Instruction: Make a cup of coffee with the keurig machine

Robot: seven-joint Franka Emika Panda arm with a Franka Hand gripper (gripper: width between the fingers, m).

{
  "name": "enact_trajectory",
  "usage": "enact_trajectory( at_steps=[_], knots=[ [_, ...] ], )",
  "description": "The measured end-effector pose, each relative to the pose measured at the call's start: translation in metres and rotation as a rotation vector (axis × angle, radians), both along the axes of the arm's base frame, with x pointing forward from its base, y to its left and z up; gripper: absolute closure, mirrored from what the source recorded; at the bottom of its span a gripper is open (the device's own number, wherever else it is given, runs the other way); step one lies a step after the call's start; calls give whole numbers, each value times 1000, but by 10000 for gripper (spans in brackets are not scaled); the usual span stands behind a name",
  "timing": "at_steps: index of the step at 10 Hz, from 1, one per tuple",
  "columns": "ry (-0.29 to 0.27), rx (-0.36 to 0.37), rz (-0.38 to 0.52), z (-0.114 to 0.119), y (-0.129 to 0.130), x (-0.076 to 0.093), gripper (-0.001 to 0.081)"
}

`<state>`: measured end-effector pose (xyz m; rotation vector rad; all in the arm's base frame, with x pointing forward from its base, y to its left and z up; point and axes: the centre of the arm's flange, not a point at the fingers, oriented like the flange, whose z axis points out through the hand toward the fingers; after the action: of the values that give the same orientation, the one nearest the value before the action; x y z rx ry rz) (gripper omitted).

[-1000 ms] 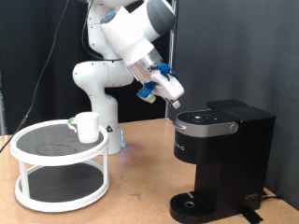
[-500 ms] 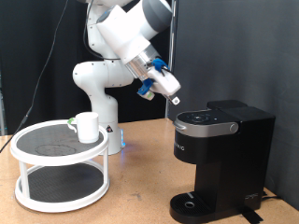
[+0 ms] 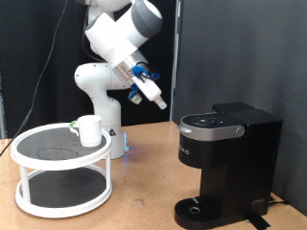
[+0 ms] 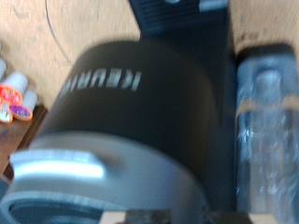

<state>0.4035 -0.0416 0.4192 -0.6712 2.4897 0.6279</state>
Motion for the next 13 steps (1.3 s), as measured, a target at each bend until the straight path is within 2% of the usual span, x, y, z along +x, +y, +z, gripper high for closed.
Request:
enact_trajectory(
  at_steps=[1,2,3,6,8,9,11,13],
  knots=[
    [-8,-27,6,1,-2,-11,806],
    [-3,-21,7,1,-2,-11,806],
    [36,-1,33,-3,1,-14,806],
    [215,82,104,-11,-4,-33,806],
    [269,104,119,-13,-21,-47,806],
    [284,111,125,-11,-30,-54,806],
    [263,125,118,-4,-43,-63,806],
    [267,124,122,-6,-43,-64,806]
  ],
)
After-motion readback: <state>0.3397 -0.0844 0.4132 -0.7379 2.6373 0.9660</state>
